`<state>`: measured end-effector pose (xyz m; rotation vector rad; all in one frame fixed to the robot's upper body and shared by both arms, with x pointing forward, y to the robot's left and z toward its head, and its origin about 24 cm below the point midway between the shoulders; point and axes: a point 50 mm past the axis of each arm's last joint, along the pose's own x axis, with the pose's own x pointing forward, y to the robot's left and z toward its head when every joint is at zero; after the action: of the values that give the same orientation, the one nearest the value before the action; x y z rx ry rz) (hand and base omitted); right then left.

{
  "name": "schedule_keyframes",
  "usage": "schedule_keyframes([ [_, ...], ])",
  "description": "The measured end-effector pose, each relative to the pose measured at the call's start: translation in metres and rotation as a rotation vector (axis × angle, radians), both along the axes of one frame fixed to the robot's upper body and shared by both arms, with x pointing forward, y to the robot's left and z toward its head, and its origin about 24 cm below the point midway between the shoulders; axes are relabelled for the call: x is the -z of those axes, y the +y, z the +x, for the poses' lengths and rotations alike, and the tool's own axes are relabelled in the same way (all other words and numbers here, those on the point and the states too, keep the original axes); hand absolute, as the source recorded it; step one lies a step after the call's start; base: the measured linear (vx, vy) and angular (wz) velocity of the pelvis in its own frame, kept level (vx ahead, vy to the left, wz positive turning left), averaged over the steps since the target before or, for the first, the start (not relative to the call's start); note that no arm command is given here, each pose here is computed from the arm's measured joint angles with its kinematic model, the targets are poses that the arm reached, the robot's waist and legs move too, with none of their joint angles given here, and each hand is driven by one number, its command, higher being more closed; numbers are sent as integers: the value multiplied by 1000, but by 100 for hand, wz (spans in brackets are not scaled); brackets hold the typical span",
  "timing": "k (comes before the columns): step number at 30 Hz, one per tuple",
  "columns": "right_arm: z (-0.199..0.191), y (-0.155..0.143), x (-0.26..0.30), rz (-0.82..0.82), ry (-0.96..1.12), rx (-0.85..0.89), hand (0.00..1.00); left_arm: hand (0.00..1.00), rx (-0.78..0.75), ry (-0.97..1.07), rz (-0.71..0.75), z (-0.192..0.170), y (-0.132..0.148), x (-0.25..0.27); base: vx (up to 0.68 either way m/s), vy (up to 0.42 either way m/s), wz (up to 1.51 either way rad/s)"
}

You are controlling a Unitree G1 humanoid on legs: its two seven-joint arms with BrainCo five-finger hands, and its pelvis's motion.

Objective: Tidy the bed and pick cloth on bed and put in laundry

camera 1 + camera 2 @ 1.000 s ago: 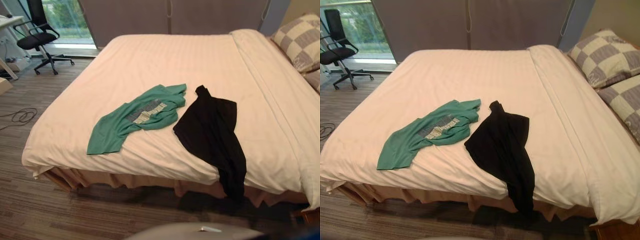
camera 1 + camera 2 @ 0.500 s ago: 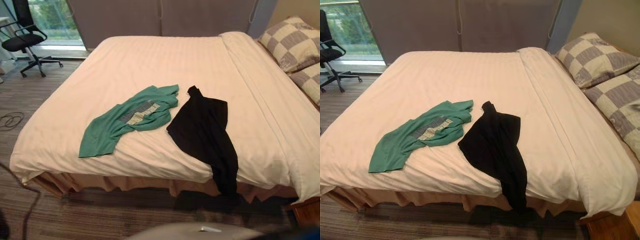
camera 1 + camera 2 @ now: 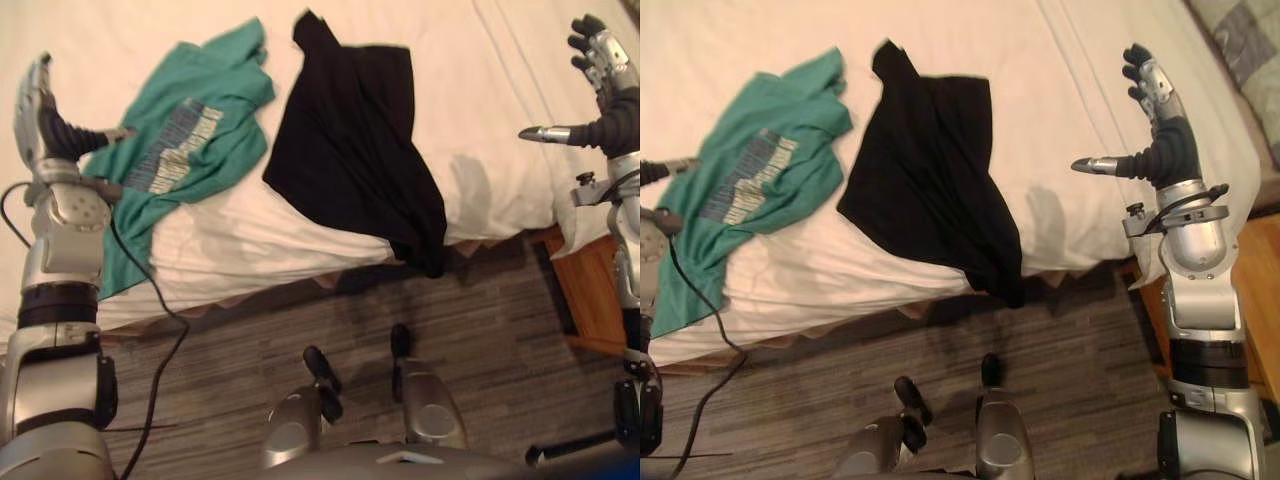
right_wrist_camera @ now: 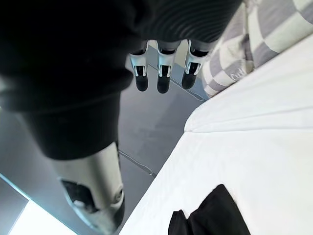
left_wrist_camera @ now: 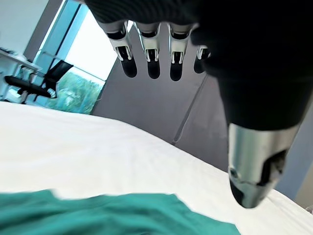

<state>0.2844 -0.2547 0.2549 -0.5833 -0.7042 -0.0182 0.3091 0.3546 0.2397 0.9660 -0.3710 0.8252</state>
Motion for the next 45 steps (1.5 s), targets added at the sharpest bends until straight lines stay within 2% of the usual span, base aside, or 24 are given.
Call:
schedule_keyframes([
  [5, -18, 5, 0, -43, 8, -68, 0, 0, -123, -100, -28, -3, 4, -33, 38, -34, -19],
  [9, -29, -3, 10, -33, 24, -81, 0, 0, -135, -101, -101, -2, 7, -37, 57, -41, -7],
  [18, -66, -23, 15, -52, -67, -17, 0, 0, -173, 76, -254, 6, 20, -21, 47, -41, -5],
  [26, -79, -31, 7, 18, -181, -4, 0, 0, -118, 158, -416, 5, 29, 1, 49, -90, 10],
  [30, -79, -29, 6, 12, -188, -18, 0, 0, -30, 326, -453, 8, 32, 17, 48, 17, 5],
  [31, -80, -29, 4, 20, -188, -44, 0, 100, -22, 522, -335, 7, 32, 20, 5, 72, 6],
  [35, -78, -24, -16, -2, -271, -93, 0, 100, -86, 826, -168, 7, 28, 42, -2, 75, -13],
  [37, -75, -20, -19, -11, -278, -116, 0, 100, -78, 914, -149, 2, 28, 66, 25, 57, -29],
  [41, -70, -10, -16, -30, -260, -148, 0, 100, 25, 1046, -243, -20, 29, 123, 67, 46, -29],
  [45, -75, 7, -20, -142, -297, -139, 0, 100, 185, 1160, -259, -41, 15, 171, 31, 40, 0],
])
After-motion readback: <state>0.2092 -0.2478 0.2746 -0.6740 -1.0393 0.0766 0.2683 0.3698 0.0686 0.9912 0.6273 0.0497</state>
